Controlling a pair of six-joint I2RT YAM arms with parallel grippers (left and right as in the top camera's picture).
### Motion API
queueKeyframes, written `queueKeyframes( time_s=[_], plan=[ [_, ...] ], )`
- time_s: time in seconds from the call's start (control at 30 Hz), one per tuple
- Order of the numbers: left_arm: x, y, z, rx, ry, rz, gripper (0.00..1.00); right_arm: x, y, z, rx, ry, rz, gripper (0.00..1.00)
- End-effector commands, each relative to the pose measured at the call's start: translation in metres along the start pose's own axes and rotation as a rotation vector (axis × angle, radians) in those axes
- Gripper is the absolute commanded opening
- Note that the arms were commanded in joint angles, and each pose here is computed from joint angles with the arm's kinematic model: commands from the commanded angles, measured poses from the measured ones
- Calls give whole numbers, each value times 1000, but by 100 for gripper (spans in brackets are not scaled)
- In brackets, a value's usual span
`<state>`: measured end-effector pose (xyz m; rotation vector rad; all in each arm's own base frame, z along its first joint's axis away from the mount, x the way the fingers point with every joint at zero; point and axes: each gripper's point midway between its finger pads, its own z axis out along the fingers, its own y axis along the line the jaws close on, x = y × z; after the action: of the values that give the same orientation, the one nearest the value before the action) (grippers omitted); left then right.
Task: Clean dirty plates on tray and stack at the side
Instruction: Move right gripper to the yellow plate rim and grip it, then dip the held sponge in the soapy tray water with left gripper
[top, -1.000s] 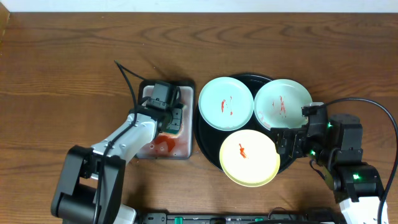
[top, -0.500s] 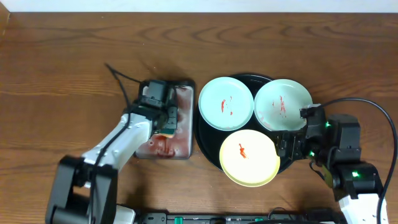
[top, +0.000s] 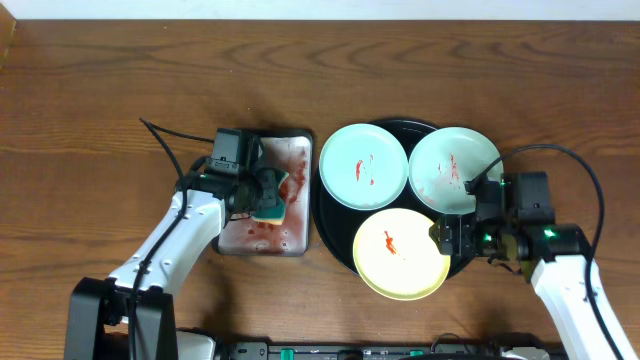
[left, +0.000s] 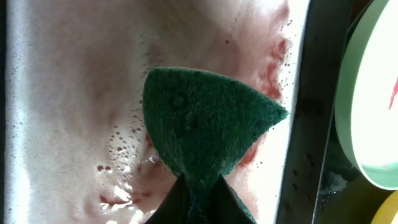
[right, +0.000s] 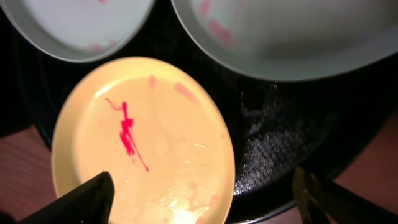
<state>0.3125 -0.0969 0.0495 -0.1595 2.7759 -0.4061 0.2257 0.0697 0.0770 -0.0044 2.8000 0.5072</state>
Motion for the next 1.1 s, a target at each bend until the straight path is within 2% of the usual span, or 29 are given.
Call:
queueKeyframes(
  time_s=[0.0, 0.57, 0.67, 0.83, 1.07],
  plan=[
    [6, 1, 2, 12, 18, -12, 8, 0, 1, 10, -15, 50, -3, 83],
    [5, 1, 2, 13, 15, -12, 11, 3, -9, 50, -28, 158, 36, 62],
    [5, 1, 2, 13, 15, -12, 11, 5, -11, 56, -26, 175, 43, 53],
    [5, 1, 2, 13, 15, -12, 11, 7, -14, 64, -23, 196, 50, 31],
    [5, 1, 2, 14, 14, -12, 8, 4, -14, 66, -24, 187, 47, 16]
  ],
)
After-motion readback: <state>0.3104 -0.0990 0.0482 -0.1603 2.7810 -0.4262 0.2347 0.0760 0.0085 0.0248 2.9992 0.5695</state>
